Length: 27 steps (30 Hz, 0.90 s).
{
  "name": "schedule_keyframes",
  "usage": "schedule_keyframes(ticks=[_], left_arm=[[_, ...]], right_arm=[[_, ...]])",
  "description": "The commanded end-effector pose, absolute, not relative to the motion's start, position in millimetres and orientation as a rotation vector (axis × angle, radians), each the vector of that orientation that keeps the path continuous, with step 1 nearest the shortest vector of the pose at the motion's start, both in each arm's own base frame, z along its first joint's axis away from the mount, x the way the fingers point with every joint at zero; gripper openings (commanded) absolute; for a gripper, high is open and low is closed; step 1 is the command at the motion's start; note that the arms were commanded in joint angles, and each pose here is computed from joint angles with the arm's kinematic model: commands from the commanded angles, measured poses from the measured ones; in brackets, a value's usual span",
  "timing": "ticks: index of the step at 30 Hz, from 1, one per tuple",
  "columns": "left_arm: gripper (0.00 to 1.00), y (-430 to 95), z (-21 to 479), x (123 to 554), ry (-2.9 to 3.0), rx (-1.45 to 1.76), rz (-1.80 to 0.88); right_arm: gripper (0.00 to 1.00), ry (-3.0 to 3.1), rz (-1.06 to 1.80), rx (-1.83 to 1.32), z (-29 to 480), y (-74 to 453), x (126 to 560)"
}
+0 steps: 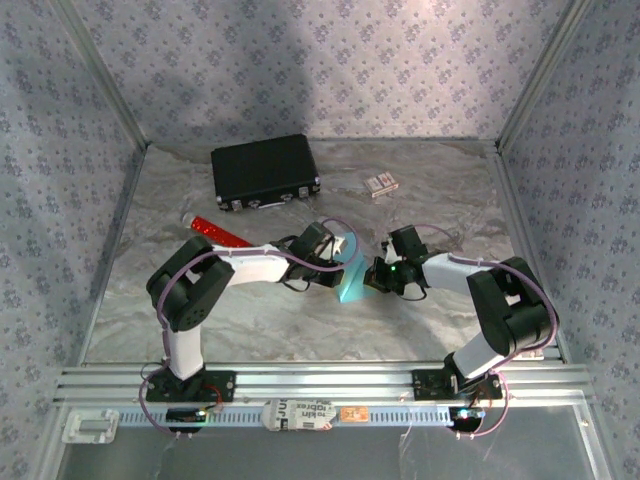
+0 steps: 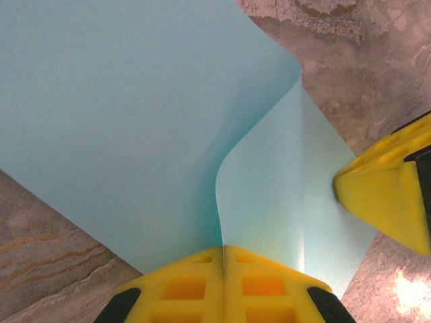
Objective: Fold a paper plane with a square sheet of paper (pick it up from the middle)
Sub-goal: Fold the triangle a second time at the center of the table.
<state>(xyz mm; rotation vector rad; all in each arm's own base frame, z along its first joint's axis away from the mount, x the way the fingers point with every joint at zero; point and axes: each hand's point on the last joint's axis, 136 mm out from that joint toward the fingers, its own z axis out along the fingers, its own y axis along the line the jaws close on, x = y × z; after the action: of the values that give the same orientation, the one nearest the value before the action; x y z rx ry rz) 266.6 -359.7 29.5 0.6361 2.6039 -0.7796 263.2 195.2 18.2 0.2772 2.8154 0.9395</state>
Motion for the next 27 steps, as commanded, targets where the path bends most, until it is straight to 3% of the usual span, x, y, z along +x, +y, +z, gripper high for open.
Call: schedule_keyframes(ticks=[1, 27], left_arm=[[0.05, -359.9, 42.2, 271.2, 2.577, 0.614, -0.794], [0.05, -359.4, 43.6, 275.4, 2.565, 0.625, -0.761]], right_arm=[[0.06, 2.902, 0.834, 0.320, 0.5, 182.0, 245.2], [0.07, 2.897, 0.844, 0.320, 2.2, 182.9, 245.4]])
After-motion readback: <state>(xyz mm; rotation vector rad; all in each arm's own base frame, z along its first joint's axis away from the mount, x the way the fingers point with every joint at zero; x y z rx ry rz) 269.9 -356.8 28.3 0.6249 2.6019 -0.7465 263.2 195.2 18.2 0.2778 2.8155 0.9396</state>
